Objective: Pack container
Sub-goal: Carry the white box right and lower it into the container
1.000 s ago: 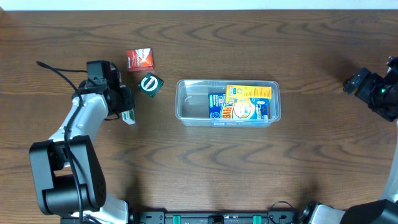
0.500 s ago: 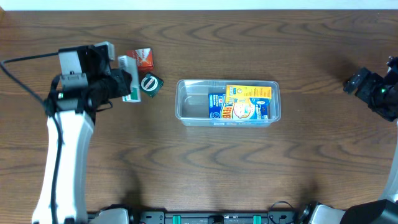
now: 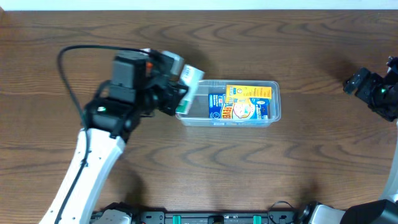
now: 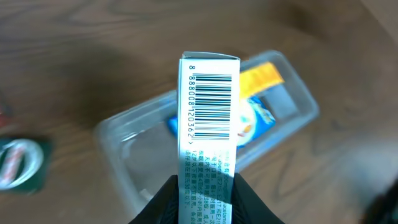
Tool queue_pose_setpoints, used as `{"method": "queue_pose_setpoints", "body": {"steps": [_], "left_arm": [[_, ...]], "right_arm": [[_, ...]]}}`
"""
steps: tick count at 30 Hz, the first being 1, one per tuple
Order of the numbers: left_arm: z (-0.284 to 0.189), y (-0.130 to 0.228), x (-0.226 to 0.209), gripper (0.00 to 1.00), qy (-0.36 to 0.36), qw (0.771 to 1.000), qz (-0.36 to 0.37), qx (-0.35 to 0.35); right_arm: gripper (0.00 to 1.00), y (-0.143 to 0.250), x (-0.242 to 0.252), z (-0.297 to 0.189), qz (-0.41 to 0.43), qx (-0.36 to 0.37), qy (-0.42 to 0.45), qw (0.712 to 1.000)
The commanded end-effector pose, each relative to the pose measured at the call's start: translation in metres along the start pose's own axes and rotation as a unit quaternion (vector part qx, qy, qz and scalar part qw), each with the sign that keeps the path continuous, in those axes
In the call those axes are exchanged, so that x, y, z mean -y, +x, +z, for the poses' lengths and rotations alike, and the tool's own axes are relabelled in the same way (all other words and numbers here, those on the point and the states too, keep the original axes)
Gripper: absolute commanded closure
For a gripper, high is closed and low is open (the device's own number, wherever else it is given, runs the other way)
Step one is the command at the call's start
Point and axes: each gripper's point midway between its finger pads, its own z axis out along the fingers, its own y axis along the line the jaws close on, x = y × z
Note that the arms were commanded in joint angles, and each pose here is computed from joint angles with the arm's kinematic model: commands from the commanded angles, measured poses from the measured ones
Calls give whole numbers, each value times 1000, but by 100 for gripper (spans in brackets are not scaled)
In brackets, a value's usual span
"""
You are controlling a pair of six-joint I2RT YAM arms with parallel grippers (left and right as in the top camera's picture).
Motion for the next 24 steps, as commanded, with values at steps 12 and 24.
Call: {"method": "queue_pose_setpoints", "body": {"steps": [12, 24], "left_arm": [[80, -10, 34, 76, 59, 996, 74, -3], [95, -18, 42, 72, 73, 987, 139, 17]], "right_arm": [[1, -4, -1, -3, 6, 6, -3, 1000], [1, -4, -1, -3, 6, 6, -3, 1000]]}}
